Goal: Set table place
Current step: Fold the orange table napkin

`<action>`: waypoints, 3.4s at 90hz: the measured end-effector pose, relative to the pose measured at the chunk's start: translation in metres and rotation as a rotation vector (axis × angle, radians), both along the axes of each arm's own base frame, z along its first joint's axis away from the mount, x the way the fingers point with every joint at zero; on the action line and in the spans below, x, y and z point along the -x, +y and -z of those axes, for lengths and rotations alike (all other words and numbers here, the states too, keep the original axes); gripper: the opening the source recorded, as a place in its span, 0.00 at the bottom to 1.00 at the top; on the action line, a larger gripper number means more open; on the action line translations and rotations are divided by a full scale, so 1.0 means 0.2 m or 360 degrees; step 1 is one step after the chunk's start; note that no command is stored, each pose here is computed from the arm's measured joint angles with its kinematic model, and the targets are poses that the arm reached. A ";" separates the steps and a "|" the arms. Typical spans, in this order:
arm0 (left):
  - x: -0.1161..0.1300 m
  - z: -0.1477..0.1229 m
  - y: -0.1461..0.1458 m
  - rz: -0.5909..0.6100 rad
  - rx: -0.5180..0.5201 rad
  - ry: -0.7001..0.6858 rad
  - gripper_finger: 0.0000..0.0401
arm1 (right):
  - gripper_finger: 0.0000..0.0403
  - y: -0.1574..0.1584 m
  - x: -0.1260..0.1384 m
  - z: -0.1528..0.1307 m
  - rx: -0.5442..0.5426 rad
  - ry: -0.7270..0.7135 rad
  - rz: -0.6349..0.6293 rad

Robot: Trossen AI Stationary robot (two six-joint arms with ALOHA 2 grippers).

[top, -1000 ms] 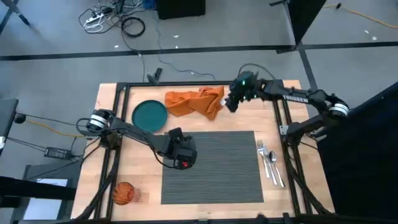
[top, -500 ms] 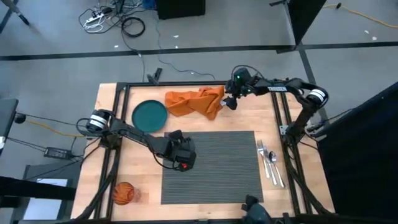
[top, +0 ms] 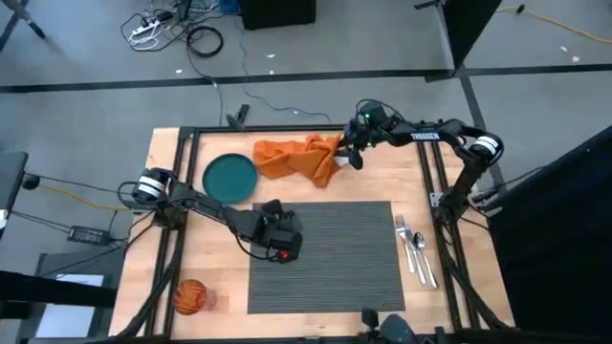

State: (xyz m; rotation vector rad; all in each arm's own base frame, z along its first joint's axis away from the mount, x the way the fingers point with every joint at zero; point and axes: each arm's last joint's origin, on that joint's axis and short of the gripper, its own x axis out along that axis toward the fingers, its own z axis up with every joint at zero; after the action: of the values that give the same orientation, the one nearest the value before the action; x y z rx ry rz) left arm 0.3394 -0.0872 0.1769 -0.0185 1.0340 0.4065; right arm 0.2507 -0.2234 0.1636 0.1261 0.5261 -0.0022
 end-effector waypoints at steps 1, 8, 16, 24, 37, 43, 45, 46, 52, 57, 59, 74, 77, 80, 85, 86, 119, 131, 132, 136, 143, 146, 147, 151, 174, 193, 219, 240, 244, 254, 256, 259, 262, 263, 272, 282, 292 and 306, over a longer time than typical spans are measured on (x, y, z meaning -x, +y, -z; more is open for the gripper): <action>0.00 0.00 0.00 0.0000 0.0000 -0.0001 0.50 | 0.13 0.00 0.00 0.00 -0.0003 -0.0002 -0.0008; 0.00 0.00 0.00 -0.0004 -0.0006 -0.0012 0.50 | 0.03 0.03 -0.02 0.00 -0.0055 -0.0032 -0.0074; 0.00 0.00 0.00 -0.0014 -0.0030 -0.0016 0.50 | 0.01 0.08 -0.06 -0.02 -0.0139 -0.0065 -0.0155; -0.02 -0.05 0.00 -0.0043 -0.0098 -0.0035 0.50 | 0.00 0.18 -0.09 -0.08 -0.0145 -0.0060 -0.0238; -0.05 -0.15 0.02 -0.0128 -0.0294 -0.0103 0.50 | 0.00 0.32 -0.12 -0.22 -0.0113 -0.0065 -0.0208; -0.08 -0.19 0.04 -0.0147 -0.0367 -0.0157 0.50 | 0.00 0.36 -0.11 -0.29 -0.0124 -0.0099 -0.0164; -0.09 -0.20 0.05 -0.0143 -0.0386 -0.0165 0.50 | 0.00 0.38 -0.10 -0.31 -0.0131 -0.0105 -0.0161; -0.09 -0.20 0.06 -0.0147 -0.0393 -0.0171 0.50 | 0.00 0.39 -0.10 -0.32 -0.0133 -0.0107 -0.0158; -0.11 -0.19 0.10 -0.0160 -0.0426 -0.0193 0.50 | 0.00 0.41 -0.09 -0.36 -0.0122 -0.0096 -0.0125; -0.14 -0.17 0.15 -0.0142 -0.0462 -0.0205 0.50 | 0.00 0.43 -0.07 -0.38 -0.0096 -0.0067 -0.0080; -0.15 -0.15 0.17 -0.0125 -0.0481 -0.0210 0.50 | 0.00 0.43 -0.06 -0.39 -0.0079 -0.0061 -0.0059; -0.20 -0.03 0.37 0.0089 -0.0466 -0.0148 0.50 | 0.00 0.44 -0.03 -0.41 -0.0028 -0.0027 0.0025; -0.20 -0.02 0.41 0.0093 -0.0453 -0.0140 0.50 | 0.00 0.43 -0.03 -0.42 -0.0021 -0.0031 0.0028; -0.20 -0.01 0.46 0.0087 -0.0455 -0.0126 0.50 | 0.00 0.43 -0.02 -0.42 -0.0016 -0.0025 0.0033; -0.19 0.01 0.52 0.0073 -0.0478 -0.0083 0.51 | 0.00 0.42 -0.02 -0.41 -0.0001 -0.0013 0.0037; -0.18 0.02 0.53 0.0073 -0.0484 -0.0074 0.51 | 0.00 0.42 -0.02 -0.41 0.0007 -0.0014 0.0038; -0.15 0.11 0.68 0.0048 -0.0494 -0.0237 0.51 | 0.00 0.40 -0.01 -0.41 0.0158 0.0025 0.0080; -0.15 0.12 0.71 0.0030 -0.0506 -0.0325 0.48 | 0.00 0.40 -0.01 -0.41 0.0160 0.0024 0.0077; -0.15 0.12 0.71 0.0026 -0.0509 -0.0325 0.47 | 0.00 0.40 -0.01 -0.41 0.0160 0.0024 0.0077; -0.15 0.11 0.73 0.0009 -0.0515 -0.0323 0.42 | 0.00 0.41 -0.02 -0.41 0.0160 0.0024 0.0074; -0.14 0.12 0.76 -0.0017 -0.0513 -0.0303 0.28 | 0.00 0.41 -0.02 -0.41 0.0160 0.0024 0.0068; -0.13 0.12 0.77 -0.0020 -0.0507 -0.0297 0.20 | 0.00 0.41 -0.02 -0.41 0.0158 0.0023 0.0067; -0.13 0.12 0.77 -0.0018 -0.0502 -0.0298 0.18 | 0.00 0.41 -0.02 -0.41 0.0156 0.0023 0.0066; -0.13 0.12 0.78 -0.0009 -0.0485 -0.0304 0.08 | 0.00 0.42 -0.02 -0.41 0.0147 0.0023 0.0068; -0.19 -0.20 0.67 0.0067 -0.0504 -0.0431 0.00 | 0.00 0.54 0.07 -0.55 0.0279 0.0037 0.0175; -0.14 -0.55 0.53 0.0114 -0.0500 -0.0420 0.00 | 0.00 0.74 0.21 -0.72 0.0255 -0.0077 0.0147; -0.10 -0.67 0.43 0.0100 -0.0427 -0.0332 0.00 | 0.00 0.90 0.25 -0.54 0.0218 0.0229 0.0233; -0.14 -0.52 0.42 0.0113 -0.0270 -0.0277 0.02 | 0.09 0.84 0.27 -0.18 0.0414 0.0554 0.0577; -0.15 -0.46 0.42 0.0115 -0.0230 -0.0228 0.05 | 0.12 0.82 0.26 -0.14 0.0391 0.0529 0.0580; -0.20 -0.32 0.42 0.0134 -0.0173 -0.0125 0.17 | 0.22 0.80 0.25 -0.07 0.0312 0.0478 0.0560; -0.21 -0.30 0.42 0.0142 -0.0166 -0.0115 0.20 | 0.23 0.80 0.25 -0.07 0.0300 0.0477 0.0552; -0.23 -0.27 0.42 0.0155 -0.0145 -0.0114 0.25 | 0.26 0.80 0.25 -0.06 0.0283 0.0482 0.0537; -0.25 -0.23 0.41 0.0172 -0.0127 -0.0109 0.30 | 0.28 0.79 0.24 -0.05 0.0274 0.0489 0.0529; -0.26 -0.22 0.41 0.0182 -0.0119 -0.0106 0.31 | 0.29 0.79 0.24 -0.05 0.0272 0.0488 0.0527; -0.29 -0.14 0.37 0.0266 -0.0085 -0.0039 0.44 | 0.34 0.80 0.23 -0.04 0.0247 0.0495 0.0493; -0.30 -0.08 0.35 0.0195 -0.0188 -0.0006 0.53 | 0.38 0.80 0.23 -0.04 0.0237 0.0497 0.0481; -0.34 -0.02 0.35 0.0159 -0.0256 -0.0009 0.57 | 0.39 0.80 0.23 -0.04 0.0240 0.0484 0.0483; -0.37 0.10 0.36 0.0072 -0.0417 0.0041 0.57 | 0.40 0.80 0.23 -0.04 0.0240 0.0478 0.0484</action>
State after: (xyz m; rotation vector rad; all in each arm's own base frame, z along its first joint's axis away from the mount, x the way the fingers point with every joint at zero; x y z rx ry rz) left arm 0.4134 -0.0147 0.1569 0.2445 0.9979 0.4994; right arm 0.2049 -0.0641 0.1716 0.0571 0.8002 -0.3618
